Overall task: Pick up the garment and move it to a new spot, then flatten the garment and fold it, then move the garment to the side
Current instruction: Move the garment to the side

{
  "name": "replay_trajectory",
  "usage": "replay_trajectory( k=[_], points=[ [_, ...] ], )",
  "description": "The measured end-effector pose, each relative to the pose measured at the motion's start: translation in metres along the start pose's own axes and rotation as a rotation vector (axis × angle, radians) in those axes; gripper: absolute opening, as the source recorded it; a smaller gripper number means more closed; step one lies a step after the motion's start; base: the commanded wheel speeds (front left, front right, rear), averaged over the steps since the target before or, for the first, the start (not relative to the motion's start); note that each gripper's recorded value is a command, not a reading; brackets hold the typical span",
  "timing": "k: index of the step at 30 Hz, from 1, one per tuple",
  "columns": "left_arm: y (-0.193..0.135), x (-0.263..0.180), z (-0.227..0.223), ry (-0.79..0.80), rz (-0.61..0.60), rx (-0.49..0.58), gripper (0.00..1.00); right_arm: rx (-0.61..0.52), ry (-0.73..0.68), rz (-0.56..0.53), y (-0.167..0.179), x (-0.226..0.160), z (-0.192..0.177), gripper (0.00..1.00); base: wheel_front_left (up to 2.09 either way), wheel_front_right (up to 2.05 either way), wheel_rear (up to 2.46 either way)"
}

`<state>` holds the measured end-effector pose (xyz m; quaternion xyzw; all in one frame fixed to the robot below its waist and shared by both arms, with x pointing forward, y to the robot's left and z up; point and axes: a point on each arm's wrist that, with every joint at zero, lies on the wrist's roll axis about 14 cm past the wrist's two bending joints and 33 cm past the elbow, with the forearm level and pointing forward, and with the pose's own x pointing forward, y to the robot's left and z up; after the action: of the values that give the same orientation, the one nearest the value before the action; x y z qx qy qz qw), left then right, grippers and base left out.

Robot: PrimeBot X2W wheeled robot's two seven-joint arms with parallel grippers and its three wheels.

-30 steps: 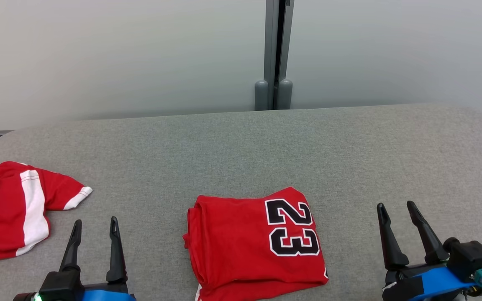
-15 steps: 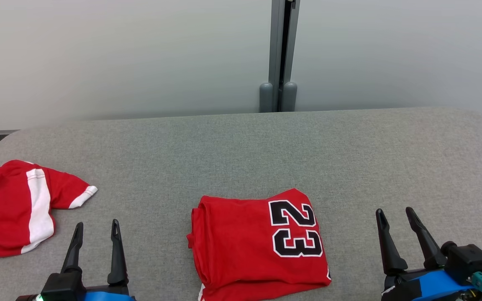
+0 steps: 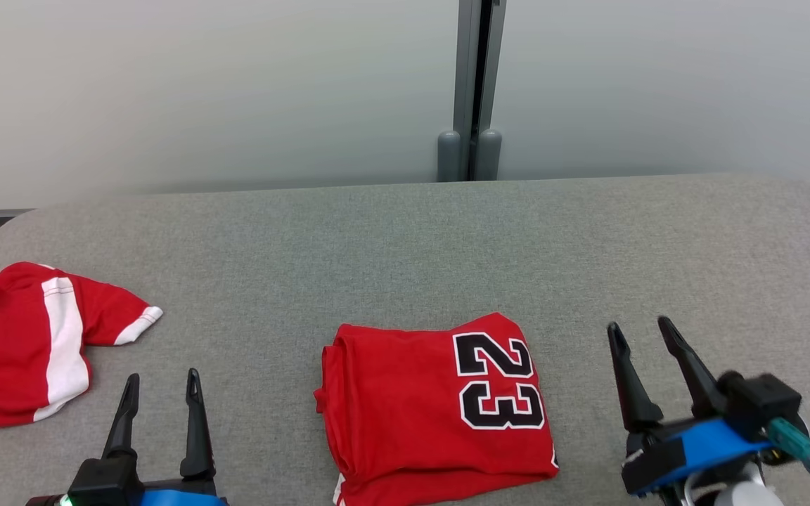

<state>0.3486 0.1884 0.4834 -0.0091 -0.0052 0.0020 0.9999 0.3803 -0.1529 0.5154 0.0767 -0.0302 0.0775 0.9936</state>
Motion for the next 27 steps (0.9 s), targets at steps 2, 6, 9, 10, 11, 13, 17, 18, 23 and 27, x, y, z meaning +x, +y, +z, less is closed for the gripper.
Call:
replay_trajectory(
  k=[2,6,9,10,11,13,17,18,23,27],
  points=[
    [0.000,0.000,-0.001,0.002,0.000,0.000,1.00,-0.005,-0.001,0.014,0.003,0.005,0.002,1.00,0.00,0.00,0.00],
    [0.001,0.004,0.000,-0.001,0.007,0.000,1.00,-0.023,0.045,0.085,0.021,0.027,-0.005,1.00,0.00,0.00,0.00],
    [0.004,0.003,-0.001,0.004,0.017,0.000,1.00,-0.021,0.075,0.098,0.025,0.033,-0.013,1.00,0.00,0.00,0.00],
    [0.007,0.003,-0.002,0.006,0.028,-0.001,1.00,-0.021,0.119,0.113,0.029,0.037,-0.026,1.00,0.00,0.00,0.00],
    [0.007,0.003,-0.002,0.006,0.028,-0.001,1.00,-0.021,0.119,0.113,0.029,0.037,-0.026,1.00,0.00,0.00,0.00],
    [0.011,0.003,-0.003,0.010,0.044,-0.007,1.00,-0.015,0.189,0.130,0.034,0.039,-0.048,1.00,0.00,0.00,0.00],
    [0.015,0.004,-0.004,0.015,0.060,-0.006,1.00,-0.009,0.257,0.140,0.037,0.038,-0.071,1.00,0.00,0.00,0.00],
    [0.017,0.004,-0.006,0.018,0.065,-0.007,1.00,-0.008,0.281,0.142,0.037,0.037,-0.079,1.00,0.00,0.00,0.00],
    [0.023,0.008,-0.008,0.027,0.081,-0.009,1.00,0.012,0.374,0.140,0.038,0.033,-0.113,1.00,0.00,0.00,0.00],
    [0.026,0.010,-0.009,0.031,0.089,-0.008,1.00,0.024,0.453,0.148,0.044,0.023,-0.138,1.00,0.00,0.00,0.00]
  ],
)
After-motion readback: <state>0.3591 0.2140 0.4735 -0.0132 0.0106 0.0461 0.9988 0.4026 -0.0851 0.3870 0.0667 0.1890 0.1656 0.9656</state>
